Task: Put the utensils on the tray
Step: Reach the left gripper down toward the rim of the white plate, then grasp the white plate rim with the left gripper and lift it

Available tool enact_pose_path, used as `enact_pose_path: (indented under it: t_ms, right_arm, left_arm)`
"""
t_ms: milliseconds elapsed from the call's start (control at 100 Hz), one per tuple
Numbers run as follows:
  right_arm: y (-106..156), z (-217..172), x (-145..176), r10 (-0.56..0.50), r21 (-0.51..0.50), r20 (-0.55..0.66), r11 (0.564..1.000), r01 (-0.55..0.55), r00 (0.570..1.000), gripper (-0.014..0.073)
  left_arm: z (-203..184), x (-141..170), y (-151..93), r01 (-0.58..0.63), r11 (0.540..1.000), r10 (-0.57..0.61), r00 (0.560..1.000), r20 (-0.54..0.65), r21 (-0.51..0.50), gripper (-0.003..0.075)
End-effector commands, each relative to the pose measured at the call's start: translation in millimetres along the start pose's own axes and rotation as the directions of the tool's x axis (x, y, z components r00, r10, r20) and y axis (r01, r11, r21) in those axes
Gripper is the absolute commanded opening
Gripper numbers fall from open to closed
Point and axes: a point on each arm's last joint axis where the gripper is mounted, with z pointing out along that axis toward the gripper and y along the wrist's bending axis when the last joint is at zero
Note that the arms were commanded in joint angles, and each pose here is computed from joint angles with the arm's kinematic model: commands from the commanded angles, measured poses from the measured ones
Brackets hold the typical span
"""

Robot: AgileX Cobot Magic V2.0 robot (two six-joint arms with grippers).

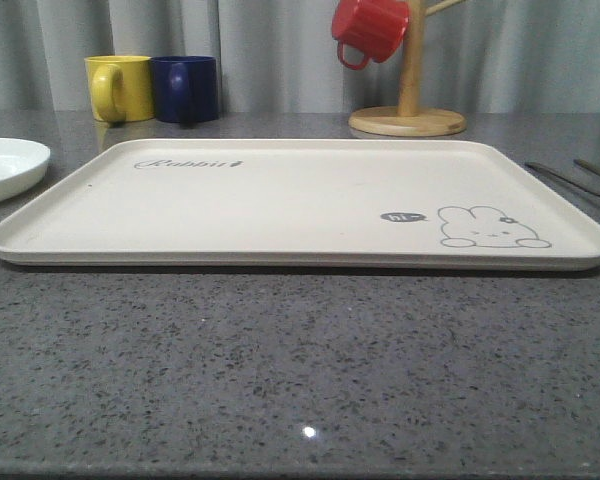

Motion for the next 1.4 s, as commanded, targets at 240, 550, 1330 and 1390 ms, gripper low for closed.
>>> enact_pose_path:
  t_ms: [240,550,1330,1390]
  right_arm:
    - [1,-3,-15,-0.013,-0.006,0.122,1.0,0.013,0.992,-0.0069]
    - [1,-3,-15,-0.013,-0.006,0.122,1.0,0.013,0.992,-0.0069]
    - [1,-3,-15,-0.013,-0.006,0.122,1.0,0.013,0.992,-0.0069]
    - [1,-3,-15,-0.013,-0.006,0.122,1.0,0.013,0.992,-0.0069]
  left_arm:
    - [4,-14,1,-0.005,1.0,0.006,0.999,0.034,-0.017,0.0477]
    - [43,-55,8,-0.026,0.997,0.02,0.997,-0.079,-0.076,0.0477]
    - [171,-108,73,0.046,0.999,-0.031,0.92,-0.391,0.028,0.0476]
    - [178,-106,73,0.05,0.998,-0.033,0.913,-0.406,0.031,0.0476]
